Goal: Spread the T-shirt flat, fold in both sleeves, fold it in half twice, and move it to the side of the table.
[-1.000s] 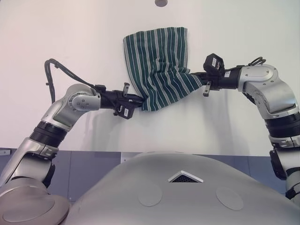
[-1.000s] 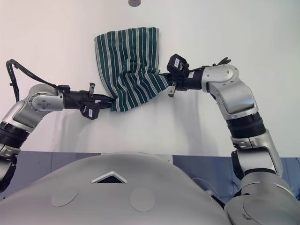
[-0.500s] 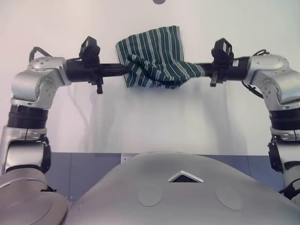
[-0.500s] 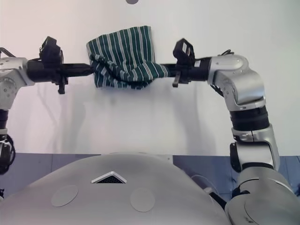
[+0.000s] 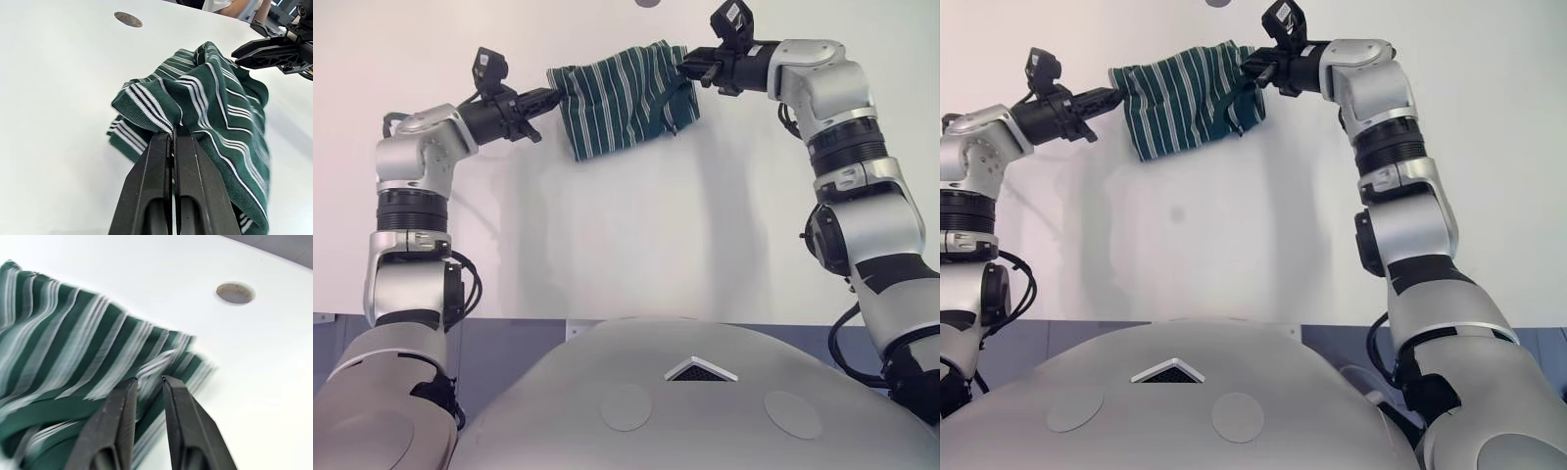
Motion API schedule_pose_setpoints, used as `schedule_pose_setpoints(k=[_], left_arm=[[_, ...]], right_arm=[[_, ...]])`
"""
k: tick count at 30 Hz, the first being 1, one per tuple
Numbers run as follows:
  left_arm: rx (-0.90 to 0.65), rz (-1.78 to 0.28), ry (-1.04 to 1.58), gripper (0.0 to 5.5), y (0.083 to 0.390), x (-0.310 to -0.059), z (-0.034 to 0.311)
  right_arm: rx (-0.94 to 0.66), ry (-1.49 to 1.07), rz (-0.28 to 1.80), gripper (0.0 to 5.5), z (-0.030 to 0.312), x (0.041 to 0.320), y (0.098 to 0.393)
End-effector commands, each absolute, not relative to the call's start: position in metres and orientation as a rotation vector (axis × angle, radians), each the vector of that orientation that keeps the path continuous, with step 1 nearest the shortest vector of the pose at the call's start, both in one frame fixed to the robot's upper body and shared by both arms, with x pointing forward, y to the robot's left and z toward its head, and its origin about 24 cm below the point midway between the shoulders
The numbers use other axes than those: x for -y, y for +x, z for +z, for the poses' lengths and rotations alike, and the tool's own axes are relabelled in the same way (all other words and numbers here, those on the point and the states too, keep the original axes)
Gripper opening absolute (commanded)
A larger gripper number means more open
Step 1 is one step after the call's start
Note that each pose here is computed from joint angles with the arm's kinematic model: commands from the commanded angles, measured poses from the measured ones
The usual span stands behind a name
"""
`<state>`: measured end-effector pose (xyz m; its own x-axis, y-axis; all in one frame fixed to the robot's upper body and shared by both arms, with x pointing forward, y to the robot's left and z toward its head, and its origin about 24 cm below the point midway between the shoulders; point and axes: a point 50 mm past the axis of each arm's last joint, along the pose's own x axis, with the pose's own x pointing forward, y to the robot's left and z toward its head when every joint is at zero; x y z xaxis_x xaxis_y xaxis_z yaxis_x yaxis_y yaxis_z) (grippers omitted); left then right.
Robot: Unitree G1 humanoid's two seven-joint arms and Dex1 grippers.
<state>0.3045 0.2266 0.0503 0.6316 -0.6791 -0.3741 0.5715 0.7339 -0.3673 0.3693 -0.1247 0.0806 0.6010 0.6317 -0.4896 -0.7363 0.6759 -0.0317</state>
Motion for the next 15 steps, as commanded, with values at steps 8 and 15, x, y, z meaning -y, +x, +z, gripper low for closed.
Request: schedule_pose_setpoints(k=[8, 15], left_arm=[[-0.381, -0.415, -0.177, 0.87, 0.326, -0.24, 0.046], [-0.309, -0.221, -0.171, 0.87, 0.331, -0.263, 0.051]], right_arm=[[-0.303, -0.174, 0.928, 0.03, 0.082, 0.102, 0.362], [-0.735, 0.124, 0.817, 0.03, 0.034, 0.117, 0.349]])
